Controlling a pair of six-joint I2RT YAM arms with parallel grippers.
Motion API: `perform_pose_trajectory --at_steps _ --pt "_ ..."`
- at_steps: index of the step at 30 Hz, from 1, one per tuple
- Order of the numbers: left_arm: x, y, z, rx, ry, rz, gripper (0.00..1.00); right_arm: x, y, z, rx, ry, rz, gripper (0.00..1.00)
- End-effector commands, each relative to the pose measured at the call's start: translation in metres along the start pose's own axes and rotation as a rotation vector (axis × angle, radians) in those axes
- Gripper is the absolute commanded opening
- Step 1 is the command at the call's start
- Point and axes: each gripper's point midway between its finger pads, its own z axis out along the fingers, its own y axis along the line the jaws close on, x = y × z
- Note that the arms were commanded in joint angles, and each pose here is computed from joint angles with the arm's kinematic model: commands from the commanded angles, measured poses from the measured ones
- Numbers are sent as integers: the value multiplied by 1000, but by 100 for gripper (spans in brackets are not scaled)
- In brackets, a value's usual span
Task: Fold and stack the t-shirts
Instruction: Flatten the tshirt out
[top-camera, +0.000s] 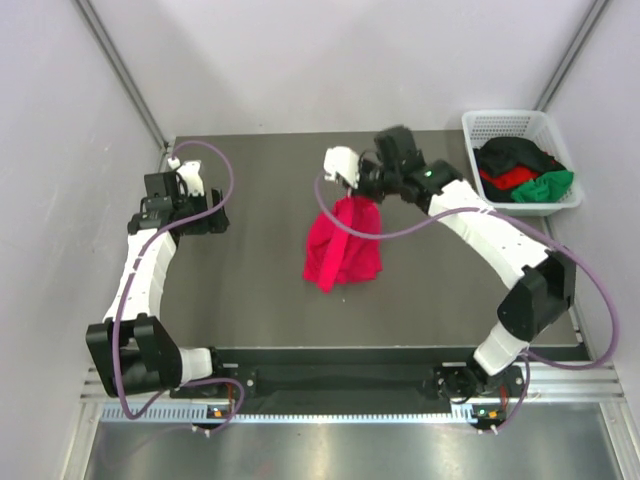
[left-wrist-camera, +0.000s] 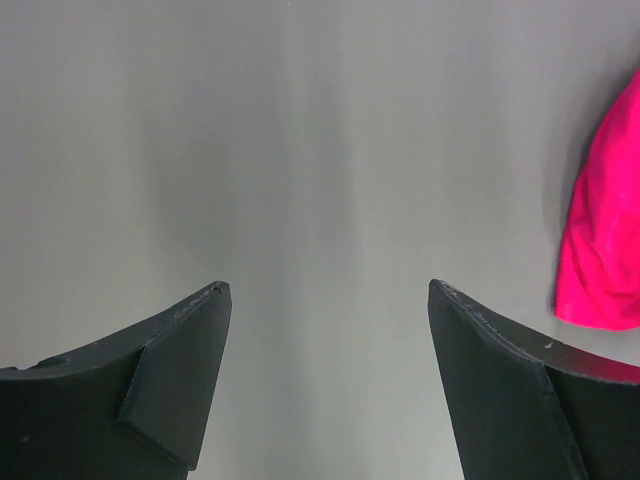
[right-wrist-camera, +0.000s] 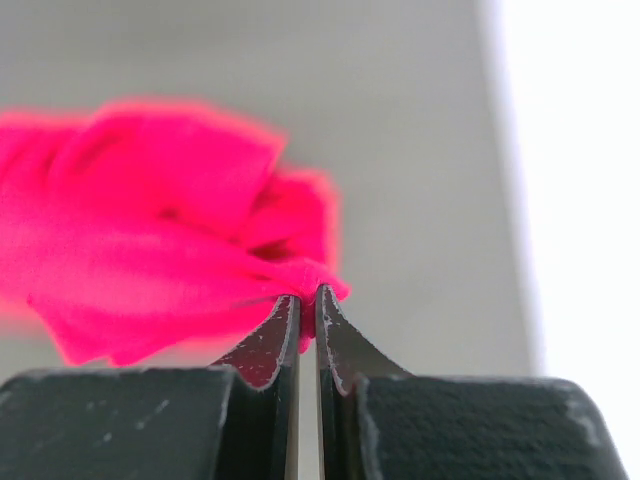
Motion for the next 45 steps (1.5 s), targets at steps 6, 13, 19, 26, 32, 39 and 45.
perform_pose_trajectory --at_steps 6,13,19,26,32,39,45 --pt "-34 -4 -2 36 -92 39 84 -216 -122 -168 434 -545 -182 0" --pt "-41 -54 -3 272 -88 143 71 -265 -180 -274 886 -690 -345 0" --pt "-23 -95 6 357 -48 286 72 -190 -185 -183 812 -428 -274 0" --pt "-2 -103 50 362 29 346 72 -66 -155 -78 658 -118 -132 0" --pt "3 -101 98 330 96 369 66 -17 -159 -71 664 -9 -3 0" --pt "18 -94 135 303 170 381 61 14 -182 -109 760 40 64 0" --pt "19 -91 162 246 185 412 63 28 -181 -114 762 59 93 0"
